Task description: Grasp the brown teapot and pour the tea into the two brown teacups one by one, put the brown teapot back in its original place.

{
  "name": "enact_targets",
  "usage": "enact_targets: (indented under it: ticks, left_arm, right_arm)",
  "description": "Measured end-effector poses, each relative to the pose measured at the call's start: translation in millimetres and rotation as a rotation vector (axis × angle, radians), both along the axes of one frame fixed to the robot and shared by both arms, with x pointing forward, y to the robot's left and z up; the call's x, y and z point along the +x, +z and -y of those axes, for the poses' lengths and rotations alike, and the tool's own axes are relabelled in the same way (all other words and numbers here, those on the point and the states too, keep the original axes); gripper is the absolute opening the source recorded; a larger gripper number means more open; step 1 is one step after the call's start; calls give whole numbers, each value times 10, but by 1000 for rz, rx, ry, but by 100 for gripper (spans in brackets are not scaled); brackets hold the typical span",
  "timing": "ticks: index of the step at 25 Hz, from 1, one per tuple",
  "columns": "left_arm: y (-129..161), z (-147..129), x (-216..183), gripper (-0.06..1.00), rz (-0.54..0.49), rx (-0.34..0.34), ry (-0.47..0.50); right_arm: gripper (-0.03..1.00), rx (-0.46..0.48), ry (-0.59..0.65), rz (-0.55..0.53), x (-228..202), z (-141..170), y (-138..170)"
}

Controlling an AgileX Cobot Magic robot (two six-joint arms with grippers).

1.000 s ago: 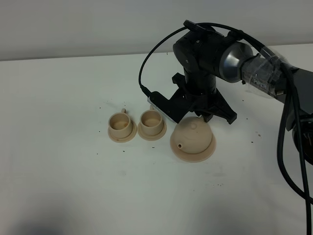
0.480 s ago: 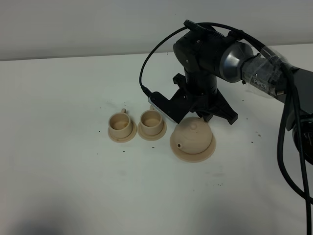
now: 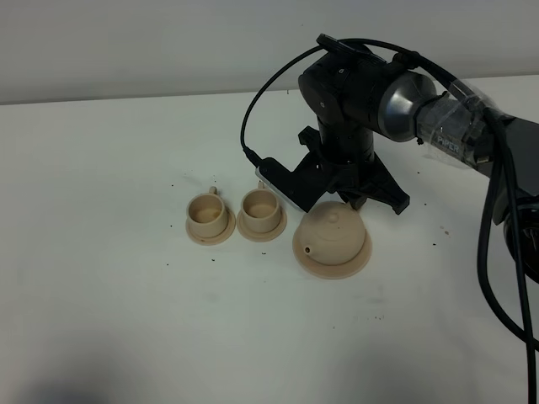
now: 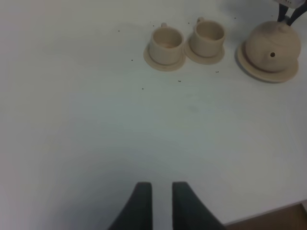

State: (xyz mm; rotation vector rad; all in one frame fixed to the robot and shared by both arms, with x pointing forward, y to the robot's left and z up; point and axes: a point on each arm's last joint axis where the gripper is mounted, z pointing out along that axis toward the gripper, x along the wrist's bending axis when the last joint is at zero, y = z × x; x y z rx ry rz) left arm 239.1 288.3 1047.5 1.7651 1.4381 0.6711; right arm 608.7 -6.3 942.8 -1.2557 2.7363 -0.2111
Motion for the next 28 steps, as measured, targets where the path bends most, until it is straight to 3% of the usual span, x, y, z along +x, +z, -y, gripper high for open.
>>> enact_targets:
  ticks: [28]
  left_arm:
    - [0, 0, 0, 13, 0, 0, 0]
  right_arm:
    - [11, 141, -118, -88, 151, 235, 90]
